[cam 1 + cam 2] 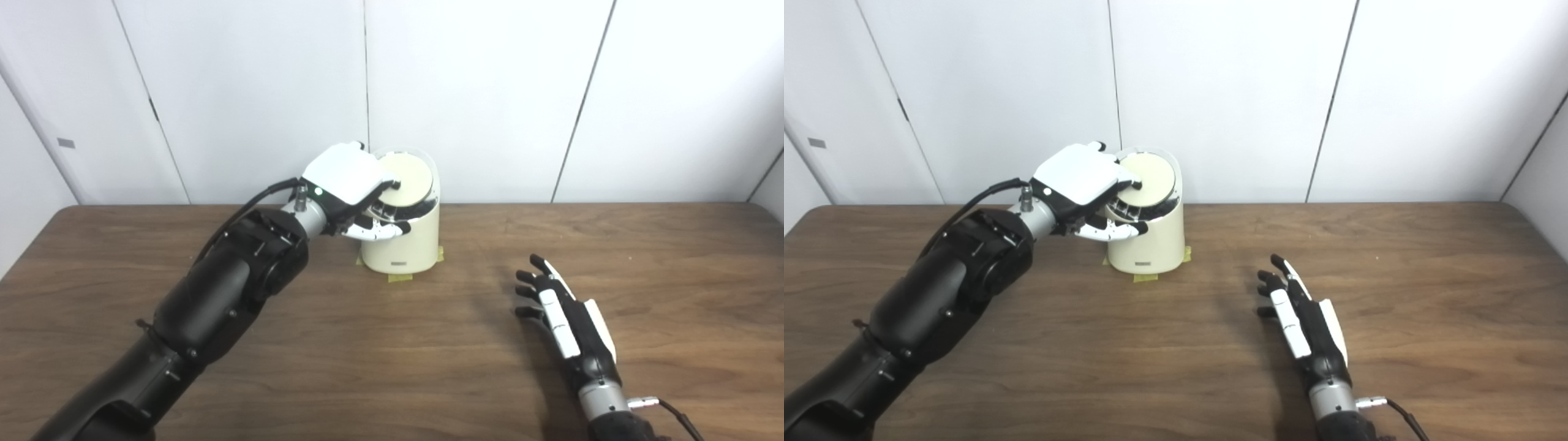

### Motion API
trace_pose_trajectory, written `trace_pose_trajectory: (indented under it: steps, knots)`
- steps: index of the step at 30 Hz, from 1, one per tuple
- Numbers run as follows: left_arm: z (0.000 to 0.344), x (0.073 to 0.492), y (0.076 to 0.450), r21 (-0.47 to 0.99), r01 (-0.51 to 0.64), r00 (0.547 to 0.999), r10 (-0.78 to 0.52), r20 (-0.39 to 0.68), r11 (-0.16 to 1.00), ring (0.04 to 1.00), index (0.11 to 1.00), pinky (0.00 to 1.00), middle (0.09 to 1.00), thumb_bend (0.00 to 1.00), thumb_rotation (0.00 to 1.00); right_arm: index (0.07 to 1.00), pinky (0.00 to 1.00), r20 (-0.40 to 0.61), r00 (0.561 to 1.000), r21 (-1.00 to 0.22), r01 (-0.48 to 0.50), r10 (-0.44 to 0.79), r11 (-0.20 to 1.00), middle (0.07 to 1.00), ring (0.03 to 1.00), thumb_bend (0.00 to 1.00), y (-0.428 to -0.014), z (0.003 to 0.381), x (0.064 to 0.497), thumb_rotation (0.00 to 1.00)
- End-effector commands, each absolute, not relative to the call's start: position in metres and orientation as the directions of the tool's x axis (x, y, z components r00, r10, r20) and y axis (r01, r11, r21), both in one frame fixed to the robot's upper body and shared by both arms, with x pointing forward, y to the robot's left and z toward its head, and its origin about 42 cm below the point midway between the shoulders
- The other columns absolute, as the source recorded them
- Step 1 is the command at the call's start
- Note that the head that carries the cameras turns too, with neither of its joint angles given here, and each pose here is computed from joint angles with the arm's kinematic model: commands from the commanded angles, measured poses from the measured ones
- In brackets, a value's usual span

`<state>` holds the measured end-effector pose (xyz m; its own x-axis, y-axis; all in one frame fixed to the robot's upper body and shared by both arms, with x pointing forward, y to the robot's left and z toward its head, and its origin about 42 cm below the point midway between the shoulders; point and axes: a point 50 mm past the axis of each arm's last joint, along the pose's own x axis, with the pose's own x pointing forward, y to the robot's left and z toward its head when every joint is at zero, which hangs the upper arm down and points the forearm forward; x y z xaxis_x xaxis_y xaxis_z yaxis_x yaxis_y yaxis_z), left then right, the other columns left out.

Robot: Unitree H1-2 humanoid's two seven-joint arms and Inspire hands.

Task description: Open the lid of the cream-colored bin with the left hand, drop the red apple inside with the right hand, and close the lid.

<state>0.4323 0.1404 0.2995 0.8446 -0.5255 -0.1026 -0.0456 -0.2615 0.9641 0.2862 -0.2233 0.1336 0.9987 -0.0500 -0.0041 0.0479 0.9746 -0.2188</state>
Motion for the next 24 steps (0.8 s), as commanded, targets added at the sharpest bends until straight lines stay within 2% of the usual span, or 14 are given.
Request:
trace_pose_trajectory:
  steps: [1,6,11,24]
  knots:
    - [0.302,0.428,0.131,0.959,-0.054,0.823,-0.556,-0.116,-0.28,0.92,0.826,1.0,0.854,0.46,0.78,0.928,0.68,0.066,0.996,-0.219,0.067,-0.054,0.973,0.84,0.809,0.46,-0.222,0.15,0.295,1.0]
    - [0.292,0.429,0.128,0.944,-0.044,0.829,-0.54,-0.149,-0.327,0.917,0.835,1.0,0.861,0.46,0.77,0.927,0.68,0.068,0.996,-0.212,0.065,-0.051,0.975,0.841,0.812,0.46,-0.221,0.15,0.295,1.0]
    - [0.281,0.432,0.125,0.907,-0.018,0.835,-0.506,-0.218,-0.42,0.944,0.859,1.0,0.886,0.46,0.86,0.93,0.69,0.066,0.996,-0.206,0.064,-0.051,0.976,0.845,0.817,0.46,-0.22,0.151,0.293,1.0]
    - [0.257,0.432,0.126,0.876,0.01,0.834,-0.48,-0.274,-0.483,0.931,0.826,1.0,0.879,0.49,0.84,0.938,0.71,0.07,0.996,-0.187,0.068,-0.055,0.98,0.849,0.831,0.48,-0.219,0.156,0.293,1.0]
